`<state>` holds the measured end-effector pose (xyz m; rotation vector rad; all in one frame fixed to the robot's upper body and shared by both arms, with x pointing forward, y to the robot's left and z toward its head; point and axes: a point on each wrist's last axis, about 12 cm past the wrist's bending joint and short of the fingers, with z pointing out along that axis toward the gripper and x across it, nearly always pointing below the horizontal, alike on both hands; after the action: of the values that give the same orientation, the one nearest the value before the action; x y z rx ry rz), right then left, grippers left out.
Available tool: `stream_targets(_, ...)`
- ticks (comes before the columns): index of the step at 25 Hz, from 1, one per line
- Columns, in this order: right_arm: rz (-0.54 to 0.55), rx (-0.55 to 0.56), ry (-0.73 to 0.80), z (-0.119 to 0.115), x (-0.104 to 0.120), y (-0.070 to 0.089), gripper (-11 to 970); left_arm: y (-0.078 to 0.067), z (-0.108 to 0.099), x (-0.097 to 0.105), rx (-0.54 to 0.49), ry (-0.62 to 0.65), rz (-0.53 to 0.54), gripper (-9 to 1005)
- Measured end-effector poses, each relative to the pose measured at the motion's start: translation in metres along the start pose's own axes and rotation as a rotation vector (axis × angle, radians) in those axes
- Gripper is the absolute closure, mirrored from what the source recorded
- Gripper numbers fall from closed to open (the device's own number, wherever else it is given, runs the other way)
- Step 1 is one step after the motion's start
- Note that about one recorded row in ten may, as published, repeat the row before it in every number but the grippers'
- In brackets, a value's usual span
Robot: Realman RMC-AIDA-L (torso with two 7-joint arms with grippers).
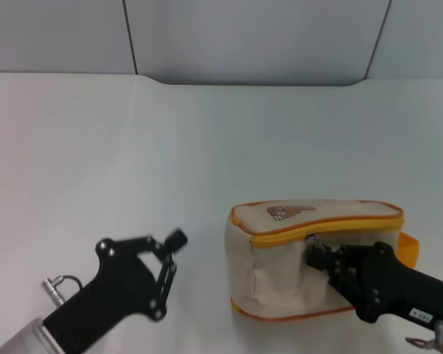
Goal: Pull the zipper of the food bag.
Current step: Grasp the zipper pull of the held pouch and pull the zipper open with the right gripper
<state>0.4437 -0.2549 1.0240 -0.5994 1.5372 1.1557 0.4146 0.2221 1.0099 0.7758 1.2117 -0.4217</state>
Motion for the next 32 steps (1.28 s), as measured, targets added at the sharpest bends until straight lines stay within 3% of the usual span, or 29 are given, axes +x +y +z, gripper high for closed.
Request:
stream_targets(1,0.010,-0.012,0.011,0.002,-0.005,-0.004,960,0.005,-0.010,0.002,0.107,-0.001,0.009,996)
stream_targets(4,0.033,-0.026,0.017,0.003,-0.011,-0.008,960,0.001,-0.012,0.008,0.201,0.031,0.089,996)
stream_targets(9,0.075,-0.056,0.072,0.003,-0.019,-0.014,960,-0.009,-0.001,0.009,0.227,0.023,0.203,995)
stream_targets(19,0.090,-0.143,0.106,0.010,-0.029,-0.014,959,-0.021,0.036,0.013,0.266,0.066,0.232,994)
stream_targets(32,0.126,-0.225,0.180,0.038,-0.028,-0.012,961,-0.025,0.041,0.010,0.276,0.056,0.232,993)
